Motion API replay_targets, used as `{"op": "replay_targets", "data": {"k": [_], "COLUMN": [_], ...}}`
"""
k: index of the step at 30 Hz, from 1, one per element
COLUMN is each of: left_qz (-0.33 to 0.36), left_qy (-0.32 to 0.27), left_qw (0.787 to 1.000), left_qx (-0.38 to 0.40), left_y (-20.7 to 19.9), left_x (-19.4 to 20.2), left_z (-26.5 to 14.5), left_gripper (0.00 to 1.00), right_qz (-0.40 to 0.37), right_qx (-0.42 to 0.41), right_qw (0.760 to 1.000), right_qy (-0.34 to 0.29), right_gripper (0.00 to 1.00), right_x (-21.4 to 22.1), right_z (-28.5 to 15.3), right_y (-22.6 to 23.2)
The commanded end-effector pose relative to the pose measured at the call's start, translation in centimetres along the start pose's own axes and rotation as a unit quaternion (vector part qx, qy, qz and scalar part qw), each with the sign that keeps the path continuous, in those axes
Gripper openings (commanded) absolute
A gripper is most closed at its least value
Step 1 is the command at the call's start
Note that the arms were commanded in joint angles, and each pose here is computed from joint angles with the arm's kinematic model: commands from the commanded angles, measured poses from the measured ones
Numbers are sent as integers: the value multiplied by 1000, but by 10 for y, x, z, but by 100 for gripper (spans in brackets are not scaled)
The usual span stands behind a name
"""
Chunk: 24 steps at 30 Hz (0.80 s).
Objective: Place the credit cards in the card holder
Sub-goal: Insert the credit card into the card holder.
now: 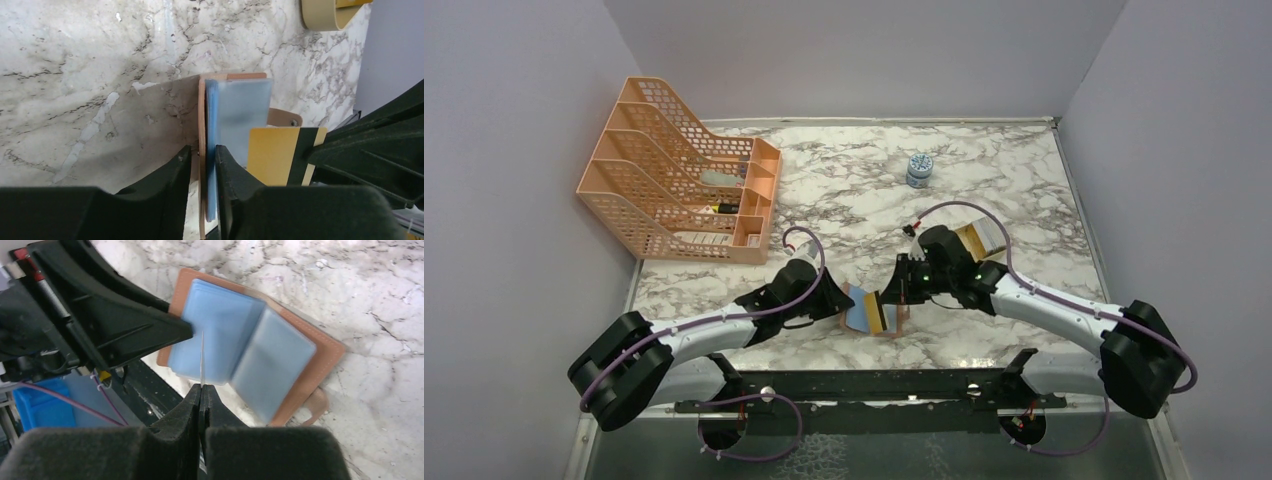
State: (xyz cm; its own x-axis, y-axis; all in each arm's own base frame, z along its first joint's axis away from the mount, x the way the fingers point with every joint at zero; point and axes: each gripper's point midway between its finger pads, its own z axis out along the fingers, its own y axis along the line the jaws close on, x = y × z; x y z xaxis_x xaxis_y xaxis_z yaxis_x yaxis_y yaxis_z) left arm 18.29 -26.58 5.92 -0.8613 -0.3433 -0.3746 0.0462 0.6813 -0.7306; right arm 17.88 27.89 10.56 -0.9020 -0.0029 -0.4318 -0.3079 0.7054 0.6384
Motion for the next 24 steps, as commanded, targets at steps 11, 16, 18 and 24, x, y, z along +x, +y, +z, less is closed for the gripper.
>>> {"op": "replay_targets", "data": {"k": [11,16,18,24], "left_qz": [50,55,56,61], "left_qy": [-11,-12,-12,-11], "left_qw": [997,996,996,995], "left_qx": [-65,-72,-73,-76], "left_y": [24,30,32,36], "left_x": [-6,-5,-4,-2], "left_z": [-9,-12,-12,-15], "left_gripper": [37,38,36,24], "right_qz": [-7,-2,4,41], "right_qx": [42,42,34,15], "right_qw": [999,999,999,999], "right_qy": [2,3,4,5], "right_gripper": [1,1,1,1], "right_x": [1,1,2,4], "right_z": [23,25,27,30], "right_y": [-26,-26,-24,-17]}}
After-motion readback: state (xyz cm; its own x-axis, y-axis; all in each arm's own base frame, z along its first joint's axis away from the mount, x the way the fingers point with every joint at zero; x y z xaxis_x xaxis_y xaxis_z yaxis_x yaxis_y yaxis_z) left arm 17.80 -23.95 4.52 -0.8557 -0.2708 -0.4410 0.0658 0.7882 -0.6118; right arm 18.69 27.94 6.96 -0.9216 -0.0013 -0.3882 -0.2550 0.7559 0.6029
